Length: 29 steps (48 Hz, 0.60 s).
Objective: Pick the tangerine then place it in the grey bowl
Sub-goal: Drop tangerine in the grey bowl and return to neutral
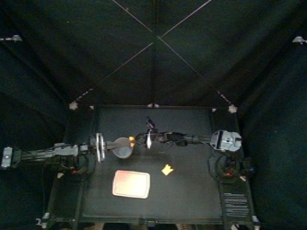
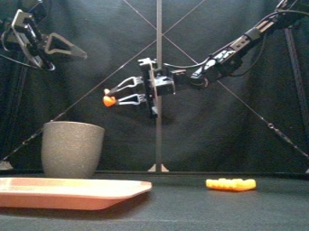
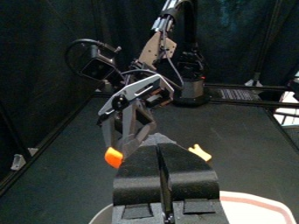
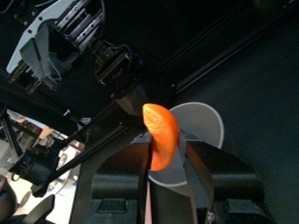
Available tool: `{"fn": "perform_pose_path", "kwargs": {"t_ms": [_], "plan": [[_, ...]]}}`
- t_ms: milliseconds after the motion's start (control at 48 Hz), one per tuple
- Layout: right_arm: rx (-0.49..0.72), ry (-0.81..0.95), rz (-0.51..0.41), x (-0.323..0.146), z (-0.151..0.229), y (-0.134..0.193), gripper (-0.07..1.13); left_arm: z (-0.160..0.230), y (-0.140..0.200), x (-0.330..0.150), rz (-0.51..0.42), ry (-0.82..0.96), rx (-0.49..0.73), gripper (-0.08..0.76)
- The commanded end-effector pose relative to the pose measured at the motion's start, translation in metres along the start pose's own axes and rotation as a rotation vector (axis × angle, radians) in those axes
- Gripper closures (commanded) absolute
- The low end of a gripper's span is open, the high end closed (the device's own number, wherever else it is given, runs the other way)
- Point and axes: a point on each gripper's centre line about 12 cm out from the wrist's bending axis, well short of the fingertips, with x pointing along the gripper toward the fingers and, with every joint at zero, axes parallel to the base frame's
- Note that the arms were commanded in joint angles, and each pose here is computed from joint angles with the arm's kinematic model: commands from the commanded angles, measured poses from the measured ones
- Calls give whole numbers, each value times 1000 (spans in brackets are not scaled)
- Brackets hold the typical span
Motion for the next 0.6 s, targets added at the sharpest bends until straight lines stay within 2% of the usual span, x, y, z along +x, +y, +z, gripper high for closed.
{"fn": "perform_pose_path", "kwargs": {"t_ms": [21,312,604], "plan": [[-20,-40,27,6,18,11,422,5,2,1,7,-18,7,530],[-24,-45,42,19,19,16,149,4,4,1,17,-16,9,530],[-24,-32,2,21,17,12,133,4,4,1,22,-14,9,530]]}}
